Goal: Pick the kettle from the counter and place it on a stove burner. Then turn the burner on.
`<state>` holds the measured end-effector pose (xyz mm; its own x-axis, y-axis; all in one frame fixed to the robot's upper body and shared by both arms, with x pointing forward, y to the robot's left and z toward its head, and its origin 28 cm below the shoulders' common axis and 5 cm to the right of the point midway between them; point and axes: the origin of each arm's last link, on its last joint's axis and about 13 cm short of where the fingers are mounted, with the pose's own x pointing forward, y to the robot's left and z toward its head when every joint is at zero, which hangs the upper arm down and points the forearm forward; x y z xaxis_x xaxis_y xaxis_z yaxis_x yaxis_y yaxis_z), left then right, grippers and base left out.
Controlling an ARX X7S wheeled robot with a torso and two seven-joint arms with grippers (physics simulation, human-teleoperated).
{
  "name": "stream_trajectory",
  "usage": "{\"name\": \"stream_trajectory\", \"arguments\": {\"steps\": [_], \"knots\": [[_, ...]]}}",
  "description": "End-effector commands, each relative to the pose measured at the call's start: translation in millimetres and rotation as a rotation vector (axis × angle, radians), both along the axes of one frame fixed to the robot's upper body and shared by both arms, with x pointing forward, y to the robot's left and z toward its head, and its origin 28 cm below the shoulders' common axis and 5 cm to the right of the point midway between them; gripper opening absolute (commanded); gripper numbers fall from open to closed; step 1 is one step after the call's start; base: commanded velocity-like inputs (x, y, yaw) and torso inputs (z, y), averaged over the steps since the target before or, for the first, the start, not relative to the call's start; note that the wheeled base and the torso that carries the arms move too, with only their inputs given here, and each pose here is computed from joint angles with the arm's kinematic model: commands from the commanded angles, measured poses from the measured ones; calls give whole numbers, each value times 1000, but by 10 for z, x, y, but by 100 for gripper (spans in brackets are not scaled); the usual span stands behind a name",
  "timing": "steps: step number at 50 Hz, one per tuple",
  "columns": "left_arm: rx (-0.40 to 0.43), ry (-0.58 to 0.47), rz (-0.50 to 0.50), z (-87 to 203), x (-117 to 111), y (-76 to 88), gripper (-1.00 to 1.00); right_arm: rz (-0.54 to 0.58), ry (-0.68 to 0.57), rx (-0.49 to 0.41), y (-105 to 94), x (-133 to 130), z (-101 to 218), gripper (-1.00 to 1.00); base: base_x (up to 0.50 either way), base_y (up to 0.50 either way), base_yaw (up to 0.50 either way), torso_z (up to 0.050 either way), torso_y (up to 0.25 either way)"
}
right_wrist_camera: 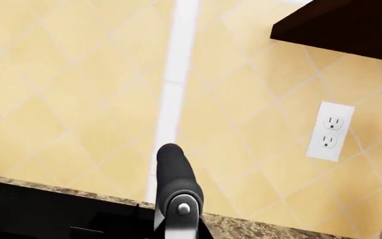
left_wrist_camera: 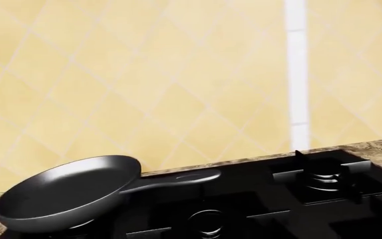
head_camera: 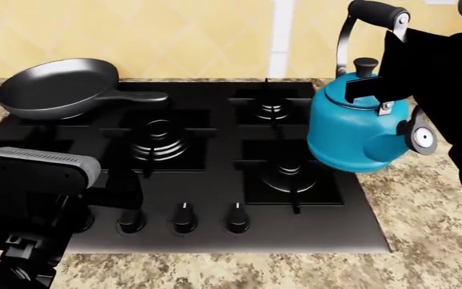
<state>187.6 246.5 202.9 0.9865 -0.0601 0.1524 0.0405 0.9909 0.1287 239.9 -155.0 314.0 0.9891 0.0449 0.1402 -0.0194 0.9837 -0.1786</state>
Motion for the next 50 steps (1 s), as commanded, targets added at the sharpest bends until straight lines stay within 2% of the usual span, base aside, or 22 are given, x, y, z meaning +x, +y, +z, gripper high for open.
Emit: {"name": "stream_trajectory", "arguments": {"steps": [1, 18, 24, 29, 38, 46, 50], "knots": [[-2, 1, -4, -2, 1, -5, 100, -25, -65, -8, -32, 0, 82, -100, 102, 105, 0, 0, 0], [-2, 1, -5, -3, 6, -4, 100, -12, -83, -13, -12, 17, 96, -100, 96, 23, 0, 1, 1], [-4, 0, -6, 10, 2, -4, 100, 17, -127, -74, 46, 54, 124, -100, 0, 0, 0, 0, 2], [-7, 0, -4, 17, 7, -4, 100, 65, -178, -95, 125, 155, 162, -100, 0, 0, 0, 0, 0], [-9, 3, 2, -2, 14, 19, 100, 78, -257, -124, 240, 453, 185, -100, 0, 0, 0, 1, 1], [-11, 8, 1, -28, 23, 16, 100, 108, -275, -114, 328, 663, 146, -100, 0, 0, 0, 0, 1], [-8, 9, 2, -30, 27, 16, 100, 129, -280, -80, 370, 750, 97, -100, 0, 0, 0, 0, 0]]}}
